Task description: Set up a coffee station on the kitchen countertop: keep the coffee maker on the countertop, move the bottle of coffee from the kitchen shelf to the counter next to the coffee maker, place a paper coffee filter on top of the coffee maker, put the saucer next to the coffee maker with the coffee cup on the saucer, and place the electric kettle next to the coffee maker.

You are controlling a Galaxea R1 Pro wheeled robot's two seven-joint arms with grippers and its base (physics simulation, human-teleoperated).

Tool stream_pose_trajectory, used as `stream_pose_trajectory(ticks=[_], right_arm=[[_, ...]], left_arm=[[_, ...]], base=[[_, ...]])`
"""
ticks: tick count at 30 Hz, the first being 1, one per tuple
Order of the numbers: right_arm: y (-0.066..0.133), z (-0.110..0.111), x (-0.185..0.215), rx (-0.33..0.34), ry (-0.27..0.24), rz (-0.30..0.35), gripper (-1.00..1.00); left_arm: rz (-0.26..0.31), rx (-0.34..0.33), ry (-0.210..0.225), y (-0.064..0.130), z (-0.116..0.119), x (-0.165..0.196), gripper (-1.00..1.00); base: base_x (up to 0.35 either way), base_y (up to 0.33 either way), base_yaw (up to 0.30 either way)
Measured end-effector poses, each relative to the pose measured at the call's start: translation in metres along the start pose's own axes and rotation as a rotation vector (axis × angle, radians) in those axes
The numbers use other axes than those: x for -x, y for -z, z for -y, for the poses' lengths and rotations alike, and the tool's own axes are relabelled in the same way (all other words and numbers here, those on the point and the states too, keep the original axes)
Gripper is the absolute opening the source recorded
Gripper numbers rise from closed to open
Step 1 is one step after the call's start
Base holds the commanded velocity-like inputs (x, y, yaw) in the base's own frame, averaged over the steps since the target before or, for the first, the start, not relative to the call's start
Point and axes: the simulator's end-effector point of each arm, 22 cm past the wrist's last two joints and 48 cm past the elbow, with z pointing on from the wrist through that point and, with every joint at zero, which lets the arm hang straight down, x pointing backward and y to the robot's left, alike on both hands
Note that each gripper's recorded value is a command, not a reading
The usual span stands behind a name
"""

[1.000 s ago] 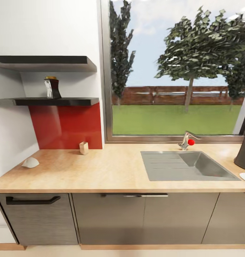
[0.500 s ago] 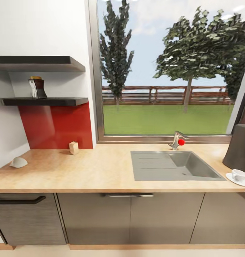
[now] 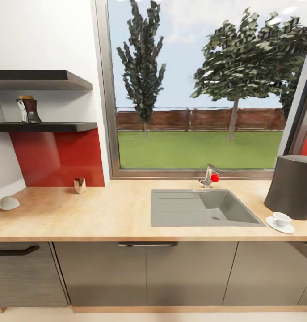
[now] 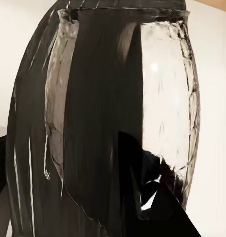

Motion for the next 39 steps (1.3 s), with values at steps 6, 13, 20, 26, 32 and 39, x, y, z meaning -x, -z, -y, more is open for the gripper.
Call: stream_pose_trajectory(ticks=[6,13,20,26,32,39], right_arm=[[0.000,-0.001,0.000,0.000,0.000,0.000,-1.00],[0.000,-0.002,0.000,0.001,-0.001,0.000,-1.00],[-0.001,-0.003,0.000,0.001,0.000,0.000,-1.00],[-0.001,-0.006,0.000,-0.008,-0.002,0.002,-1.00],[-0.001,-0.010,-0.004,-0.005,0.001,-0.003,-1.00],[-0.002,-0.013,-0.005,-0.001,-0.002,-0.004,-1.00]], left_arm=[[0.000,0.000,-0.001,0.000,0.000,0.000,1.00],[0.000,0.000,0.000,0.000,0.000,0.000,1.00],[0.000,-0.001,-0.001,0.000,0.001,0.000,1.00],[0.000,-0.001,-0.001,0.000,0.001,0.000,1.00],[0.006,-0.002,-0.001,0.000,0.001,0.001,1.00],[0.016,-0.005,0.000,0.001,0.004,0.001,1.00]], base=[[0.000,-0.328,0.000],[0.000,-0.328,0.000],[0.008,-0.329,0.000],[0.071,-0.329,0.000],[0.088,-0.329,0.000],[0.011,-0.329,0.000]])
